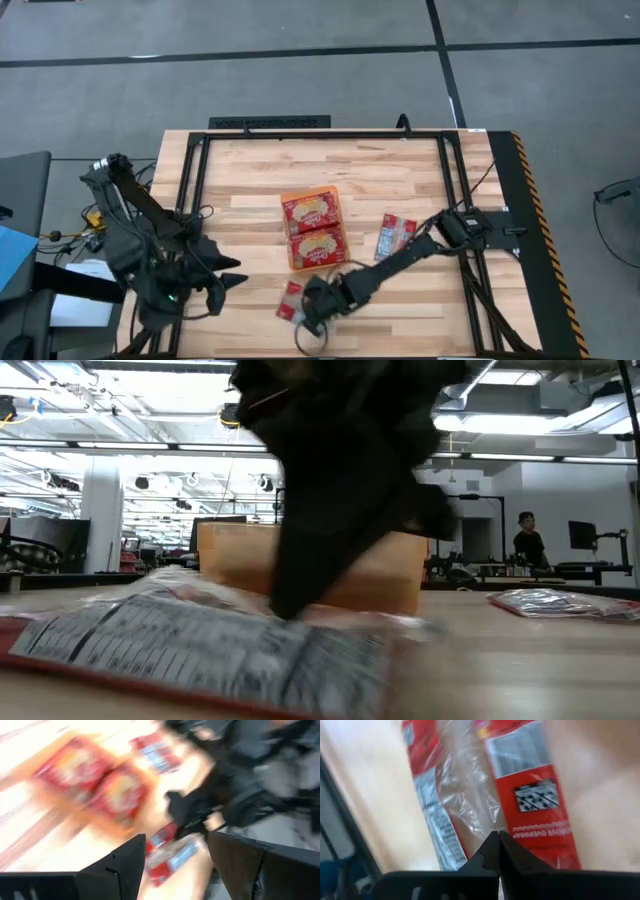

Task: Sort popcorn bags into baskets
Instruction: Put the red popcorn bag into the orange bin

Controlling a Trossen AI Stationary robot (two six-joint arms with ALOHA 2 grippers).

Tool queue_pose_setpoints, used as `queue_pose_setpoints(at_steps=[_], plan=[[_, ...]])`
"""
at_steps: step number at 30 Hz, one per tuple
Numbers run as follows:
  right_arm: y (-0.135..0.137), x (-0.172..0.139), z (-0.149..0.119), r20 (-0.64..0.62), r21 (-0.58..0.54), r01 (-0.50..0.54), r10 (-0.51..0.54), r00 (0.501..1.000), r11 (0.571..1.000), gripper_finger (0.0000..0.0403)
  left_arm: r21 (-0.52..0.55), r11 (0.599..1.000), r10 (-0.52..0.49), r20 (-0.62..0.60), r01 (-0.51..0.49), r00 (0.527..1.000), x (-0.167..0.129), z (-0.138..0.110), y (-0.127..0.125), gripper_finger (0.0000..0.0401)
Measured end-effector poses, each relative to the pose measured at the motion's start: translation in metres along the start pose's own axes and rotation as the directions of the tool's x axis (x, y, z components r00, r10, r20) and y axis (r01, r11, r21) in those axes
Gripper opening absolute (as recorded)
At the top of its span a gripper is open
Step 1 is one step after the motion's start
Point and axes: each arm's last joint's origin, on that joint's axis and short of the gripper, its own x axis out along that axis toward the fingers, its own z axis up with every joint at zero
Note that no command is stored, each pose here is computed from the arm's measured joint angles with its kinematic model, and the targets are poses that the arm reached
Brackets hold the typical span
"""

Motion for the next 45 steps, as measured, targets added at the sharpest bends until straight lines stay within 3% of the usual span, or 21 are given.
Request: queue_pose_setpoints(at_steps=[3,8,11,14,23,29,34,38,45], plan=[[-0.004,-0.001,0.017,0.023,-0.005,-0.012,0.012,1.000,1.000,0.0014,-0.069,0.995,0.065,-0.029,-0.066,0.998,0.011,-0.032,0.018,0.0203],[0.007,-0.021,0.014,0.089,-0.023,-0.045,0.047,0.995,0.999,0.0022,-0.166,0.981,0.090,-0.064,-0.100,0.994,0.037,-0.081,0.048,0.0203],[0.021,-0.050,0.007,0.183,0.002,-0.056,0.054,0.982,0.998,0.0018,-0.150,0.984,0.079,-0.089,-0.092,0.993,0.051,-0.103,0.064,0.0203],[0.026,-0.056,-0.004,0.251,0.052,-0.033,0.019,0.968,0.998,0.0011,-0.102,0.993,0.051,-0.120,-0.063,0.991,0.066,-0.115,0.076,0.0203],[0.023,-0.017,-0.034,0.188,0.090,0.045,-0.062,0.980,0.995,0.0021,0.102,0.993,-0.033,-0.251,0.061,0.967,0.112,-0.104,0.094,0.0203],[0.014,-0.006,-0.029,0.178,0.098,0.088,-0.104,0.978,0.991,0.0012,0.210,0.978,0.062,-0.250,-0.008,0.966,0.134,-0.083,0.111,0.0203],[0.012,-0.008,-0.018,0.171,0.108,0.080,-0.098,0.980,0.991,0.0018,0.290,0.955,0.039,-0.310,0.055,0.950,0.150,-0.073,0.118,0.0203],[0.008,-0.007,-0.016,0.165,0.093,0.108,-0.123,0.979,0.990,0.0024,0.323,0.939,0.010,-0.377,0.122,0.926,0.167,-0.077,0.120,0.0203],[0.007,-0.007,-0.016,0.167,0.063,0.117,-0.126,0.978,0.991,0.0012,0.281,0.928,-0.076,-0.506,0.247,0.859,0.199,-0.100,0.121,0.0203]])
